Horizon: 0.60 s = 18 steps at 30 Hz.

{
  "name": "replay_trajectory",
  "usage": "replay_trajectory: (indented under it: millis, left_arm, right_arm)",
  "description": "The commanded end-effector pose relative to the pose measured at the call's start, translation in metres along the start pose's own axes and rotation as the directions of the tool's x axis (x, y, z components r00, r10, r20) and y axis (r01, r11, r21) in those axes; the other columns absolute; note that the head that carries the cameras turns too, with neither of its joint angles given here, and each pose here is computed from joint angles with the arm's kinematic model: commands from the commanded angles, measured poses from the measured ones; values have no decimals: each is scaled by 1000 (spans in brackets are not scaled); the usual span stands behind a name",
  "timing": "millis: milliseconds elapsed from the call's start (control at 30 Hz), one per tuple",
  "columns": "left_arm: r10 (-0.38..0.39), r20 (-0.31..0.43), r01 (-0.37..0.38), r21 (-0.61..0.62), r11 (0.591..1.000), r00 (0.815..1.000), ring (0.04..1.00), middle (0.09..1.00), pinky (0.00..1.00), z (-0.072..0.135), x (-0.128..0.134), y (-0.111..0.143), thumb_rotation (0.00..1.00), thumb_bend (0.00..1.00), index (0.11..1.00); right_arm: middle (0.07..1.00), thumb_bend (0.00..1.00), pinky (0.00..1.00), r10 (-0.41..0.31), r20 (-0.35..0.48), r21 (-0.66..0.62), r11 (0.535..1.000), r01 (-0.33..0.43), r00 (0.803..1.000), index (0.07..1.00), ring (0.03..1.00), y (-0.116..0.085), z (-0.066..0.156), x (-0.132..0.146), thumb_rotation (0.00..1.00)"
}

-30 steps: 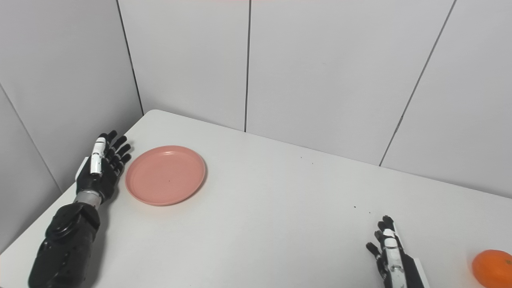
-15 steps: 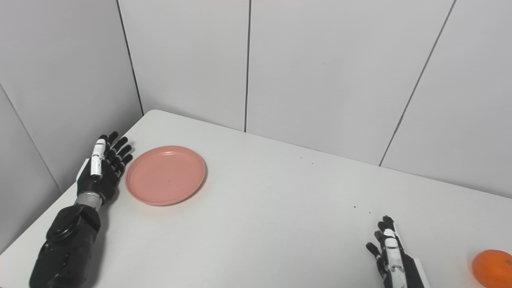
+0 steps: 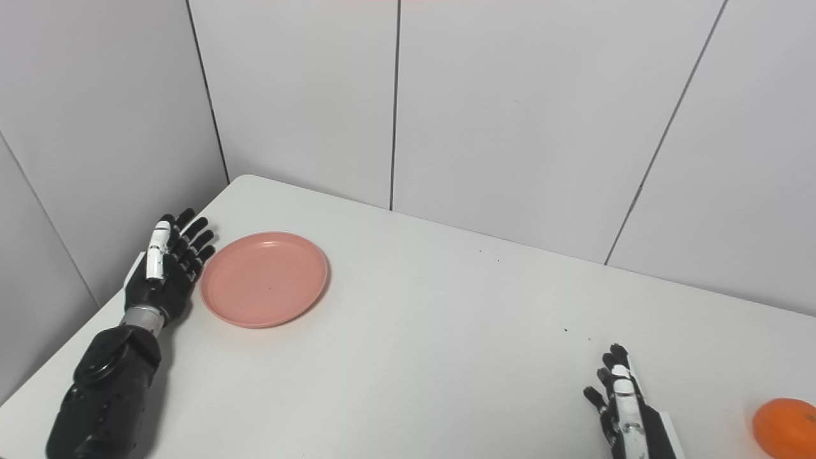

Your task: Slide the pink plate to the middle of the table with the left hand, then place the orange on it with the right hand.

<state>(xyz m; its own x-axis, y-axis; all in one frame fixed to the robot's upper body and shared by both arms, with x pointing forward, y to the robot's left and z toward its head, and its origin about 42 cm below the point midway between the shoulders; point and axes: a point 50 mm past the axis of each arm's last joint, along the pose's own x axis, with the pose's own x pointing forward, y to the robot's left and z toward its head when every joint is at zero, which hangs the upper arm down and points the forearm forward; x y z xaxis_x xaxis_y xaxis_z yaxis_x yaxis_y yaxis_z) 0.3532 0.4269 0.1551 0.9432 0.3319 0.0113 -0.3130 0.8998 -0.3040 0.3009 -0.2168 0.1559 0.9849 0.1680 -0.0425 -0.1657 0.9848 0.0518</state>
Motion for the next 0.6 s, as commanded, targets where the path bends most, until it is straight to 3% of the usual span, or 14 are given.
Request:
replay_trajectory:
  millis: [0,567]
  left_arm:
    - [-18,16,19,-7,1000,1000,915,914,932,7,6,-4,1000,334,902]
    - [-60,-31,59,-26,998,998,906,915,918,-2,4,-25,1000,342,923]
  right_arm:
    - [1000,162,1000,8,23,-3,1000,-8,1000,1000,1000,0,9,0,1000]
    - [1000,158,1000,14,30,-23,1000,-13,999,1000,1000,-1,7,1,1000]
